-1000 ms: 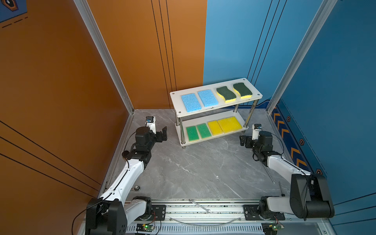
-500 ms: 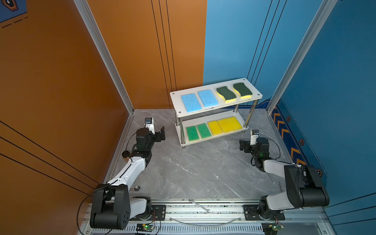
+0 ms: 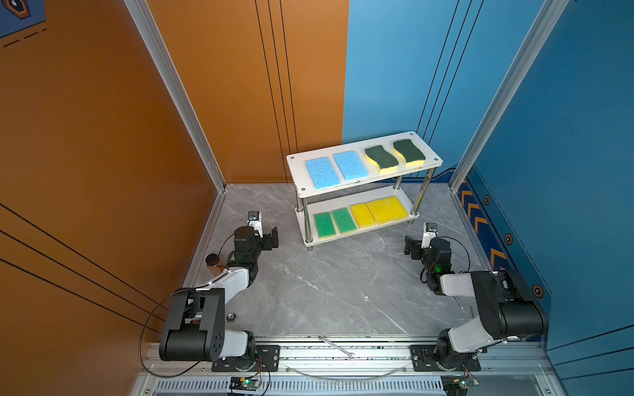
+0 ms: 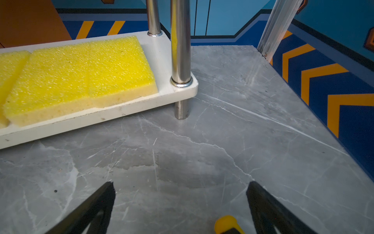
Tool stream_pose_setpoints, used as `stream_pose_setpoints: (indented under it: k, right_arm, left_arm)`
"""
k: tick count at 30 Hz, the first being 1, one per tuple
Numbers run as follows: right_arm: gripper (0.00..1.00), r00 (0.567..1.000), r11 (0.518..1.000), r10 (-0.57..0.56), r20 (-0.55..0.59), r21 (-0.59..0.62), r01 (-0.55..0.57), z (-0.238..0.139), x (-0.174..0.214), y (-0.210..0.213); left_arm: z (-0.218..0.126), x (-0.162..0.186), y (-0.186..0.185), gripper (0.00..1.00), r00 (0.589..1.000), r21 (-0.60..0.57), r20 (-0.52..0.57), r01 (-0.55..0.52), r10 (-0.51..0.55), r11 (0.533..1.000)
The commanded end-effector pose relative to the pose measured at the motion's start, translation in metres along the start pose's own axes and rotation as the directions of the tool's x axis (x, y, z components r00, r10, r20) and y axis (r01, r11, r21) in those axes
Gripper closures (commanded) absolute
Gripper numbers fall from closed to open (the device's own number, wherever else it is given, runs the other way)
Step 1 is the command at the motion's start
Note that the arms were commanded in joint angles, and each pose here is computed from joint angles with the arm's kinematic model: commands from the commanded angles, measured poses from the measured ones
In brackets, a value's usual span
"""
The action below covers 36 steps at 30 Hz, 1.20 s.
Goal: Place and organize the cleaning sponges onto the shelf
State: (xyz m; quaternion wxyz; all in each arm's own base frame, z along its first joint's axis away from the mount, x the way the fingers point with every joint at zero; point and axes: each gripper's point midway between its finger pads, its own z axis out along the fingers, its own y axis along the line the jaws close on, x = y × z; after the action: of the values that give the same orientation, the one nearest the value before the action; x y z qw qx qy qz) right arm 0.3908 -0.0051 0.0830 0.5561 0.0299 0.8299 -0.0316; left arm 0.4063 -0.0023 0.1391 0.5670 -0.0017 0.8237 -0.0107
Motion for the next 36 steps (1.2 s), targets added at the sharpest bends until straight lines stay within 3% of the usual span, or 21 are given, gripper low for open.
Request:
stream_pose_setpoints:
  k: [1, 12, 24, 36]
  right_arm:
    - [0.0, 0.998, 0.999, 0.027, 0.056, 0.034, -0.029, 0.0, -0.012, -0.008]
    - [0.0, 0.998, 0.999, 0.027, 0.055, 0.033, -0.029, 0.0, -0.011, -0.008]
    - [0.0, 0.998, 0.999, 0.028, 0.054, 0.034, -0.03, 0.0, -0.011, -0.008]
    - [0.0, 0.998, 0.999, 0.028, 0.055, 0.032, -0.03, 0.0, -0.012, -0.008]
  left_arm:
    - [-0.001, -0.013, 0.007, 0.02, 0.998, -0.02, 0.058, -0.016, 0.017, 1.0]
    - [-0.007, 0.025, 0.014, 0.02, 0.999, -0.058, -0.035, 0.022, -0.024, 0.998]
    - [0.005, 0.05, 0.022, 0.02, 1.0, -0.137, 0.014, -0.001, 0.003, 0.991]
    - [0.006, 0.05, 0.018, 0.02, 0.999, -0.176, 0.017, -0.04, 0.044, 0.984]
